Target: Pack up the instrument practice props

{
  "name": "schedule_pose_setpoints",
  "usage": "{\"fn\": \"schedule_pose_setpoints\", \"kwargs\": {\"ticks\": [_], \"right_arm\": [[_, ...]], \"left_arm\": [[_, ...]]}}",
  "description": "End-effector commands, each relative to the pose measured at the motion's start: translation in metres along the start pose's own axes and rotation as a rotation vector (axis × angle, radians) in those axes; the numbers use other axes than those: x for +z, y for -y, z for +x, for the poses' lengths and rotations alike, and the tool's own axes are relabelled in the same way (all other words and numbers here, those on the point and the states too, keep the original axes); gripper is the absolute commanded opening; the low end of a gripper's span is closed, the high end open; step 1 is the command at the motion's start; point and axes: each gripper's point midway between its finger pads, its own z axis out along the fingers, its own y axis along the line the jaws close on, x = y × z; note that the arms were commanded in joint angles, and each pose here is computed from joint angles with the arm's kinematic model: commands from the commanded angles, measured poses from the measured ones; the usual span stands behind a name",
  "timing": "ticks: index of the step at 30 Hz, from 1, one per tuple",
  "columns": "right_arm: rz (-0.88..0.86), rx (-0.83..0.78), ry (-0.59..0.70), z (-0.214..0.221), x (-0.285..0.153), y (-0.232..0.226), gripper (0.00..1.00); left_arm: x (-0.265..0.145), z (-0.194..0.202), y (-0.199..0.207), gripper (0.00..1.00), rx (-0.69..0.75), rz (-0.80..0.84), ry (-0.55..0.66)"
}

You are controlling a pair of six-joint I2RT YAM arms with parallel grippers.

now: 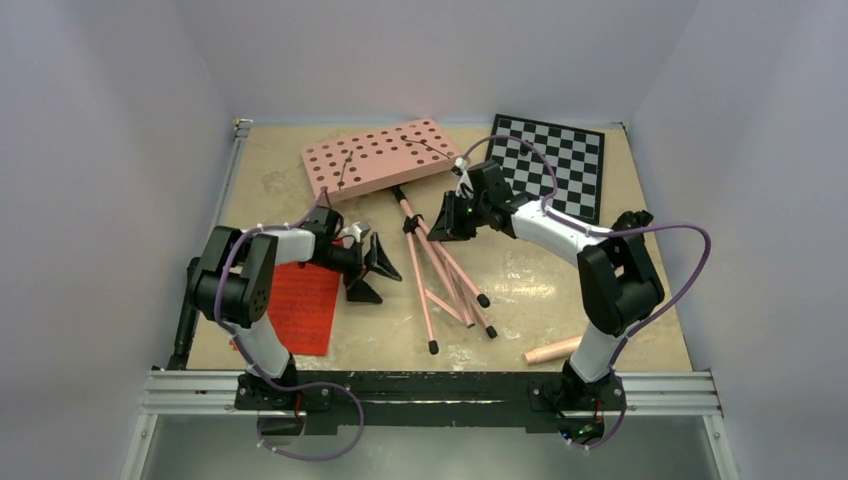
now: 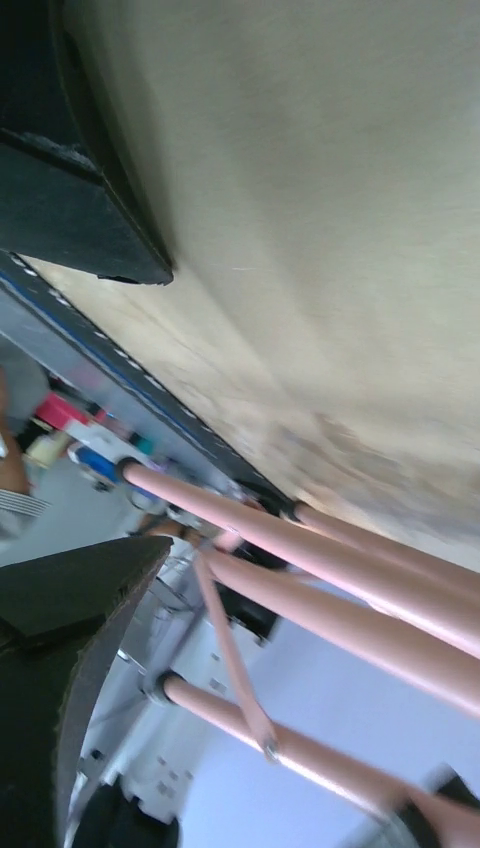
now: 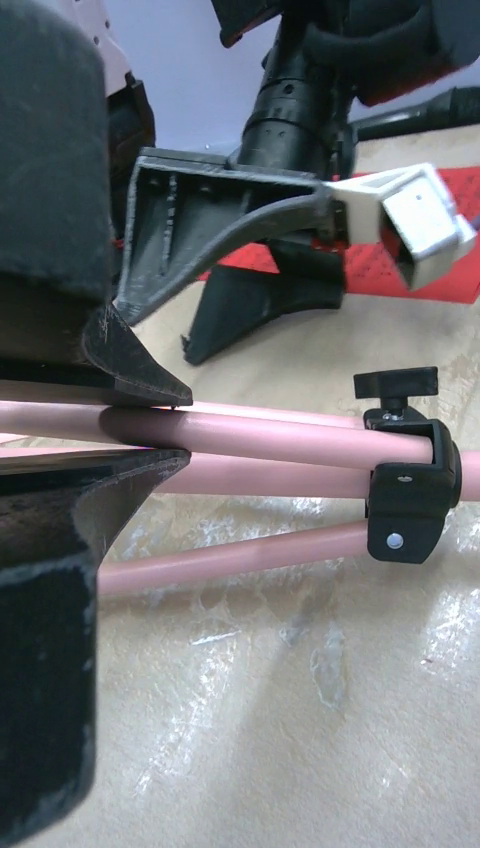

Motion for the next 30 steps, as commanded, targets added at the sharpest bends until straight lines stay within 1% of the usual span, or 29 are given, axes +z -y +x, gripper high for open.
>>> {"fn": "schedule_pose_setpoints", "kwargs": {"ticks": [1,3,4,6,8,9,10,12,13,16,19,22,24,26,28,30], "right_arm": [[-0.221,-0.087,0.191,-0.053,-0.019,-0.051,0.00],[-0.223,-0.118,0.188,-0.053,-0.020,-0.049,0.00],[-0.216,-0.126,0.184,-0.052,-0.019,-0.047,0.00],[-0.197,-0.128,0.168,-0.050,-0.018,-0.040,0.00],[-0.238,-0.176,0.133,-0.047,-0.023,-0.047,0.29],[-0.261,-0.223,0.112,-0.045,-0.029,-0.052,0.38],[-0.253,-0.253,0.079,-0.039,-0.038,-0.051,0.44],[-0.248,-0.343,0.078,-0.040,-0.064,-0.053,0.60],[-0.240,-0.376,0.071,-0.039,-0.076,-0.052,0.62],[-0.199,-0.473,0.040,-0.036,-0.110,-0.043,0.63],[-0.179,-0.687,-0.028,-0.016,-0.134,-0.036,0.59],[-0.281,-0.942,-0.061,0.019,-0.146,-0.040,0.59],[-0.389,-1.049,-0.108,0.046,-0.151,-0.044,0.58],[-0.455,-1.081,-0.155,0.064,-0.153,-0.044,0.53],[-0.485,-1.081,-0.176,0.071,-0.151,-0.046,0.48],[-0.521,-1.061,-0.199,0.078,-0.148,-0.054,0.49]], "left_arm": [[-0.034,0.045,0.002,0.99,0.145,-0.062,-0.119],[-0.050,0.045,0.016,0.99,0.232,-0.038,-0.053],[-0.055,0.047,0.023,0.99,0.325,-0.023,-0.038],[-0.063,0.051,0.037,1.00,0.439,-0.003,-0.001],[-0.065,0.053,0.053,1.00,0.508,0.037,0.008],[-0.065,0.053,0.061,1.00,0.529,0.050,0.010],[-0.064,0.050,0.067,1.00,0.545,0.057,0.017],[-0.063,0.037,0.078,0.99,0.579,0.059,0.050],[-0.064,0.030,0.083,0.99,0.600,0.050,0.080],[-0.069,0.018,0.099,0.99,0.681,0.047,0.161],[-0.068,0.023,0.112,0.98,0.798,0.031,0.173],[-0.073,0.024,0.130,0.97,0.859,0.035,0.211],[-0.082,0.024,0.140,0.96,0.923,0.037,0.250],[-0.092,0.025,0.144,0.95,1.004,0.008,0.273],[-0.106,0.025,0.146,0.93,1.059,-0.026,0.291],[-0.117,0.025,0.145,0.93,1.098,-0.063,0.308]]}}
